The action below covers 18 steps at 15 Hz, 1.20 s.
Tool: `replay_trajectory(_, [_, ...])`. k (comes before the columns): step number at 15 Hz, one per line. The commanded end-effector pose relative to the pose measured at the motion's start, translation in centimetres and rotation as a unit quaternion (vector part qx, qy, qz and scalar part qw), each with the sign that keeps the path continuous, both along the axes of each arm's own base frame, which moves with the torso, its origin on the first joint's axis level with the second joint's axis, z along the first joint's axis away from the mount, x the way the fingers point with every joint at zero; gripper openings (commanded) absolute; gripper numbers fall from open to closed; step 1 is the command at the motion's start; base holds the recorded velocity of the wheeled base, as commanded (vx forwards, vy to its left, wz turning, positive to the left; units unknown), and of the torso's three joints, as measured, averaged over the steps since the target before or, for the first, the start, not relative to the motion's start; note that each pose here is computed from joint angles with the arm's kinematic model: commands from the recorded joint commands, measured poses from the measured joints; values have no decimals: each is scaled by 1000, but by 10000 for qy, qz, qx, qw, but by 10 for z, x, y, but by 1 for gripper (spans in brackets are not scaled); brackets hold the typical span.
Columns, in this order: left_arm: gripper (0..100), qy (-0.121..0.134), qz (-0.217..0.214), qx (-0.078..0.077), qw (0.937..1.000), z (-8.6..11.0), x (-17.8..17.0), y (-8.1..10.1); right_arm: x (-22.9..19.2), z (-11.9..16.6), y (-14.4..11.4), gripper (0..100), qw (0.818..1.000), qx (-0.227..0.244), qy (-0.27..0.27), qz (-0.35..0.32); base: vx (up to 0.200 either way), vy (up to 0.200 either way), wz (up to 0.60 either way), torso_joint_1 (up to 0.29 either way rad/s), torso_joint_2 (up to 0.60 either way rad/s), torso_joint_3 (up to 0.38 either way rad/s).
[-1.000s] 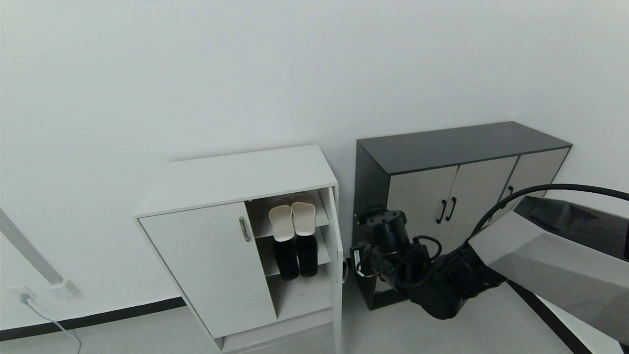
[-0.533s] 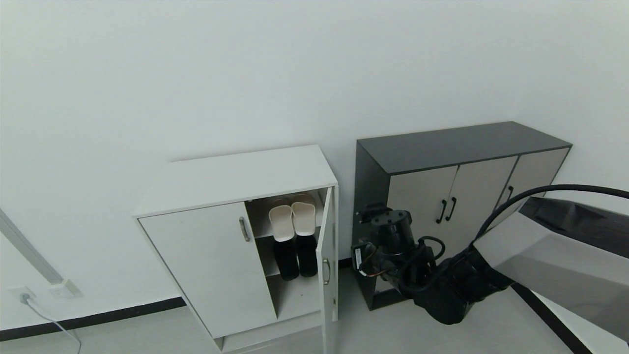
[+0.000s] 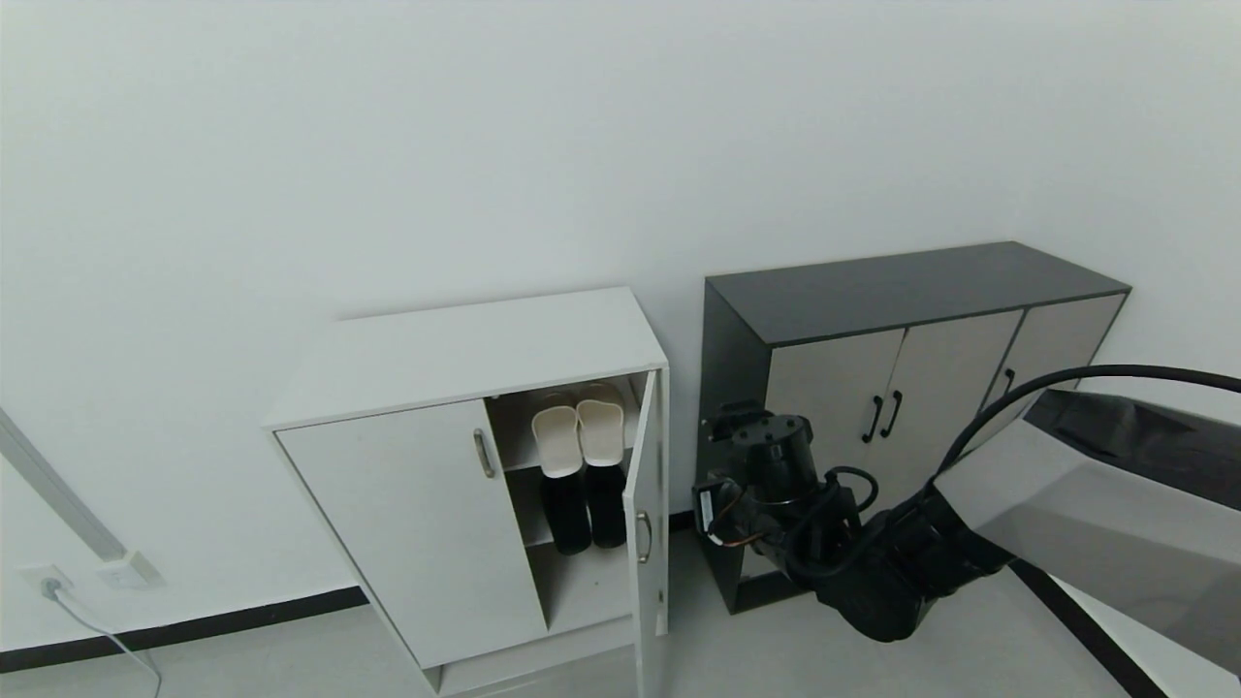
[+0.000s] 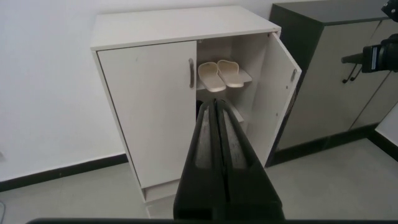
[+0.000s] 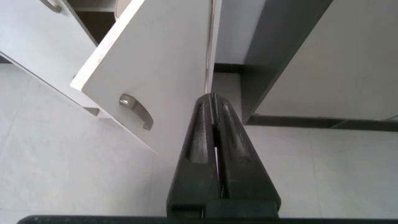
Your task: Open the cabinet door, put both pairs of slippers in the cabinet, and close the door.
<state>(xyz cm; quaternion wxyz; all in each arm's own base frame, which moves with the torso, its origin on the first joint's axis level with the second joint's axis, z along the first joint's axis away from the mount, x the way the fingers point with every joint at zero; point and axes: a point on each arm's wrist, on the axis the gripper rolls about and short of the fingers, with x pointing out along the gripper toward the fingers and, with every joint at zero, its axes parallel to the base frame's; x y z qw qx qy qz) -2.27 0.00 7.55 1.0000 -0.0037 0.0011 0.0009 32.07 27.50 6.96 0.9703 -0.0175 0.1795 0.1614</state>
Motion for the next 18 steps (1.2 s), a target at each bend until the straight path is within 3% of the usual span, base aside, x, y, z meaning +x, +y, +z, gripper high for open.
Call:
replay_trajectory(1, [0, -3, 7, -1, 10000, 0, 0, 0, 0, 1, 0, 0, 10000, 10, -8, -4, 0, 0, 600, 2, 2, 2])
replay_trajectory(3, [0, -3, 7, -1, 10000, 0, 0, 0, 0, 2, 1, 0, 10000, 56, -60, 4, 0, 0, 600, 12, 5, 0])
replay_trajectory(12, [0, -3, 7, -1, 10000, 0, 0, 0, 3, 13, -4, 0, 9992, 98, -379, -82, 0, 0, 0, 0, 0, 0])
replay_trajectory(16, [0, -3, 7, -1, 10000, 0, 0, 0, 7, 33, -22, 0, 9961, -241, -664, -531, 0, 0, 0, 0, 0, 0])
replay_trajectory(18, [0, -3, 7, -1, 10000, 0, 0, 0, 6, 41, -33, 0, 9951, -451, -536, -698, 0, 0, 0, 0, 0, 0])
